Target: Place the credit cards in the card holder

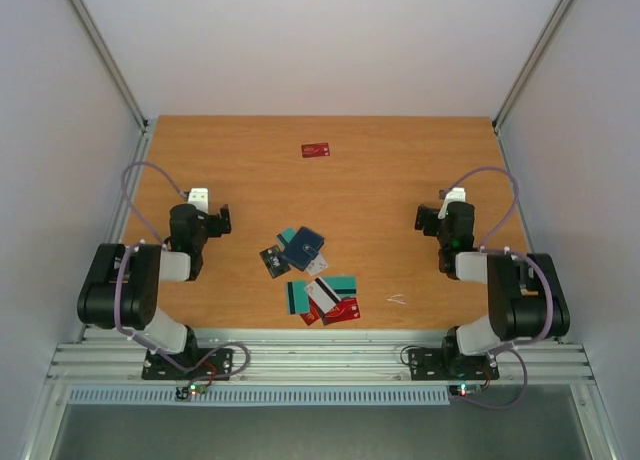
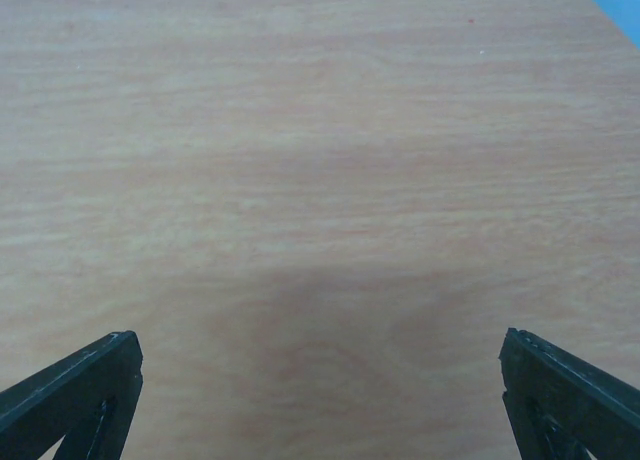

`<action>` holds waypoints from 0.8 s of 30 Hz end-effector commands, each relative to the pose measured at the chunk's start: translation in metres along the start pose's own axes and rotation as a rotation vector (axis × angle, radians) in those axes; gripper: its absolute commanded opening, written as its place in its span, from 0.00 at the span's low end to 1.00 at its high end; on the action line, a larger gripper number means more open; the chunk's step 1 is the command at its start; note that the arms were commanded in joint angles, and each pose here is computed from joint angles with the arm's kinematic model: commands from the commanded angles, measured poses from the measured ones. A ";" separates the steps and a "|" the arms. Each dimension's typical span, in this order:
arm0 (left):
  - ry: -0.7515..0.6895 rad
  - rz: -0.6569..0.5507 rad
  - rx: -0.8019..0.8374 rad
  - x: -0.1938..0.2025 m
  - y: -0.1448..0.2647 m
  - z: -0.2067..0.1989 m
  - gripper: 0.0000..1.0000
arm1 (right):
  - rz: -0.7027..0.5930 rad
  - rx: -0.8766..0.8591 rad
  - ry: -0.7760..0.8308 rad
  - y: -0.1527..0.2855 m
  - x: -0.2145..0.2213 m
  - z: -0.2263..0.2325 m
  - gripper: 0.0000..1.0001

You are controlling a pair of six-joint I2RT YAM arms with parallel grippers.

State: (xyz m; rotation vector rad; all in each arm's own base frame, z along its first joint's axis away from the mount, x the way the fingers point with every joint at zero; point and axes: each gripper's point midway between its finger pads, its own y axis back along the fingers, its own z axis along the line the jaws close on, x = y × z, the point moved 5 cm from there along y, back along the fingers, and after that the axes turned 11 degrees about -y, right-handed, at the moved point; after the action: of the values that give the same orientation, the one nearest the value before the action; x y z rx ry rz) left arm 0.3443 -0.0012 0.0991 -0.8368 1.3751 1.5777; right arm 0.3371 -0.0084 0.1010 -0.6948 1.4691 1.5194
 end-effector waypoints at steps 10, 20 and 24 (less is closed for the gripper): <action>-0.014 -0.176 0.053 -0.033 -0.003 -0.003 0.99 | -0.128 -0.181 -0.032 -0.016 -0.020 0.005 0.99; -0.015 -0.173 0.053 -0.033 -0.003 -0.003 0.99 | -0.125 -0.172 -0.030 -0.016 -0.019 0.005 0.98; -0.014 -0.174 0.054 -0.033 -0.003 -0.003 0.99 | -0.119 -0.171 -0.030 -0.018 -0.019 0.005 0.99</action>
State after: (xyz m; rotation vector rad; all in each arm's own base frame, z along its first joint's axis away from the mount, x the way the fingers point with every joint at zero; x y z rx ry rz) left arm 0.3505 -0.0112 0.1032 -0.8190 1.3875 1.4741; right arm 0.3528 -0.0084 0.0941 -0.7978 1.3103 1.6047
